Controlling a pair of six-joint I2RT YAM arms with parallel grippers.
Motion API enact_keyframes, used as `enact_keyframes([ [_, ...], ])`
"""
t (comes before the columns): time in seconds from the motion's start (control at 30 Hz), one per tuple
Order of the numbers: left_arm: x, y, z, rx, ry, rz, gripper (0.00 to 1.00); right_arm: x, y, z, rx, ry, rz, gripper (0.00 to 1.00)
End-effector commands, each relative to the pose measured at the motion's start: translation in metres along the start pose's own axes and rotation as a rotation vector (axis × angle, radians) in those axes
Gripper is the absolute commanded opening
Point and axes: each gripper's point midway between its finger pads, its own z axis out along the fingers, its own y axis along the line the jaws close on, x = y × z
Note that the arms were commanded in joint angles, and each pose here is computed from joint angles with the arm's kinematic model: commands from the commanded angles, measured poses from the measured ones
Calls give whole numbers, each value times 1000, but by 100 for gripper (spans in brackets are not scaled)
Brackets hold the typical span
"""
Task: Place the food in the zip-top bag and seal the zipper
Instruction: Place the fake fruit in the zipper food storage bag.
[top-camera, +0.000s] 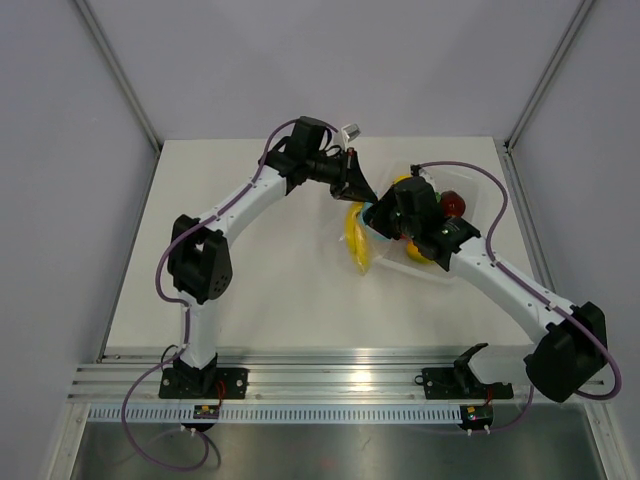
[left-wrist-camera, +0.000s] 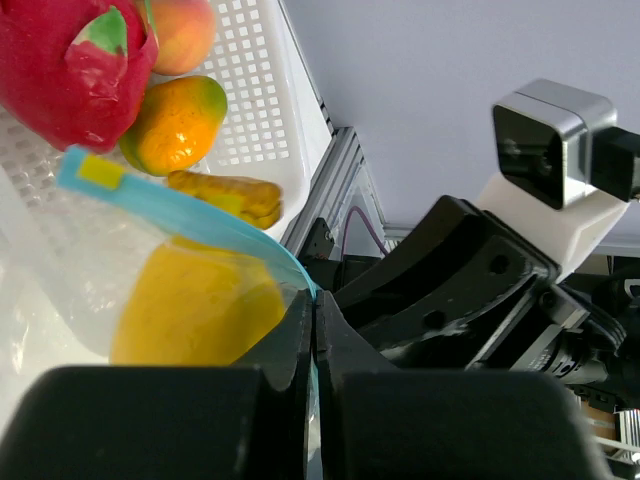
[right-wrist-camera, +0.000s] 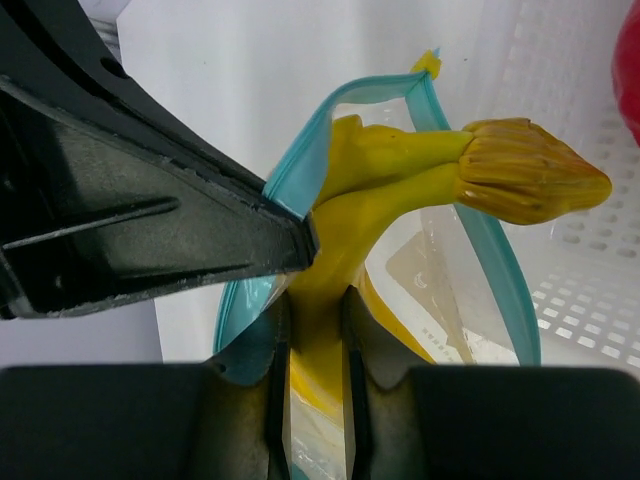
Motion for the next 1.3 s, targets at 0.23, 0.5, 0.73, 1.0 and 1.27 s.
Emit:
enact_keyframes([
  [0.23,-2,-45,1,146,-2,138,0,13,-16,13,222,143,-68,0],
  [0.5,7,-34,15,141,35,101,0,-23,-22,-13,288,-15,-87,4],
  [0.73,6,-28,27,141,42,76,0,-16,-27,-15,287,15,-123,41],
  [1.0,-4,-31,29,144,2,80,0,-28,-30,-43,294,-20,-155,50],
  [1.27,-7,-39,28,175,-6,90,0,-26,-48,-51,289,22,-15,46],
])
